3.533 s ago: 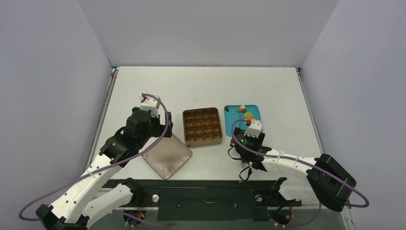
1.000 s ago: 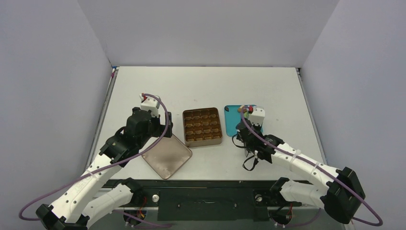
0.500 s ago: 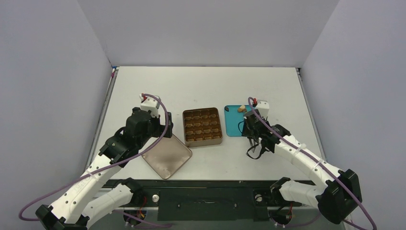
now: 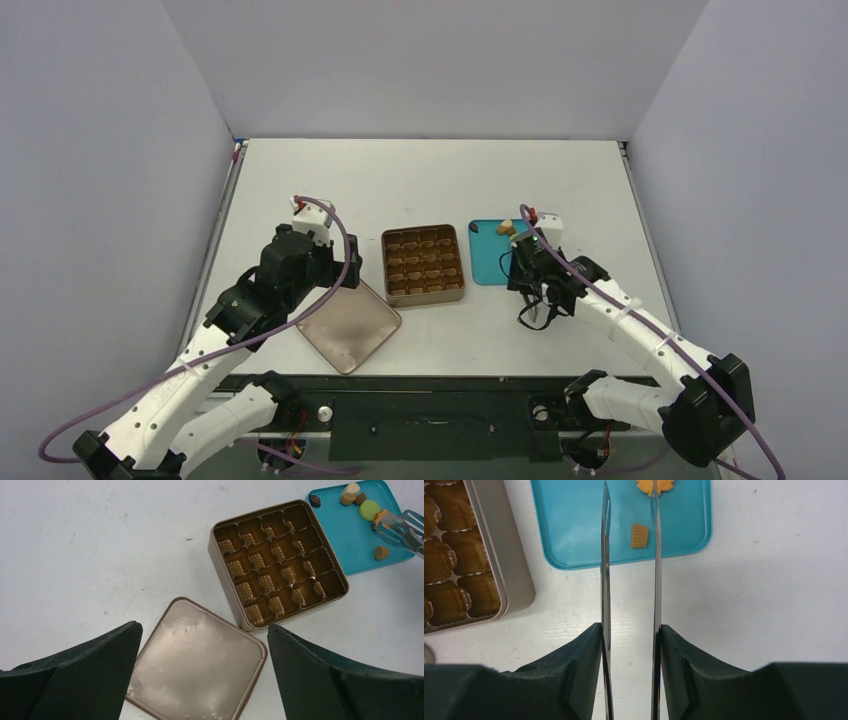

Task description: Pack the cookies

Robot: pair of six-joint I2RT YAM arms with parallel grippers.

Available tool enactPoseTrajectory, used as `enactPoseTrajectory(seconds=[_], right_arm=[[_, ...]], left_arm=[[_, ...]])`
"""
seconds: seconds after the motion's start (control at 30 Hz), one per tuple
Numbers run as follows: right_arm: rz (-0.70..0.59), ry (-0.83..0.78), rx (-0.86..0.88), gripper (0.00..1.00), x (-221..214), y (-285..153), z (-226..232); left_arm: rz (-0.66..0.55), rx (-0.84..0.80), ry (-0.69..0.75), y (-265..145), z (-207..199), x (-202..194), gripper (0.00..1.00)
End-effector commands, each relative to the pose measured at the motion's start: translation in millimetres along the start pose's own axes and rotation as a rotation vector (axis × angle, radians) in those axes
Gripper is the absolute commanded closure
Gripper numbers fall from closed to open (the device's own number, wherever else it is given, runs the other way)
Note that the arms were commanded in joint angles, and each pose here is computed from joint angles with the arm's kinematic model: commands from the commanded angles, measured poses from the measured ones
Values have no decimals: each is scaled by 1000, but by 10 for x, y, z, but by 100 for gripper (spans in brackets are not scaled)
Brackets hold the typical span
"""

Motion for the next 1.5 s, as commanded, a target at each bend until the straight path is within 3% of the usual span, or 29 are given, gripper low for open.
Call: enactPoseTrajectory(seconds=[0.0,0.6,0.9,1.13,1.47], right_arm=[[-17,30,-4,59,-17,-26,-61],[13,67,10,66,-200,86,-85],[11,80,28,81,-187,65,-57],[-20,89,62,88,-47,-28,21],[-122,63,159,91,319,-354,392]], left_arm=[[-60,-16,-23,-45,-17,143,3],[-54,-14,-23,-37,-15,130,3],[-54,-12,-22,-35,-11,131,3],[-55,-13,-23,-40,-13,132,3],[-55,-12,-22,-34,-12,134,3]])
Point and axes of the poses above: each gripper's point midway between its finger pads, its own y axis out along the fingers, its own z axis along the line the jaws close on, x = y × z, the point moved 4 cm from there along -y, back along the fingers, and after that the axes turned 9 degrees about y, right-handed, at the moved point
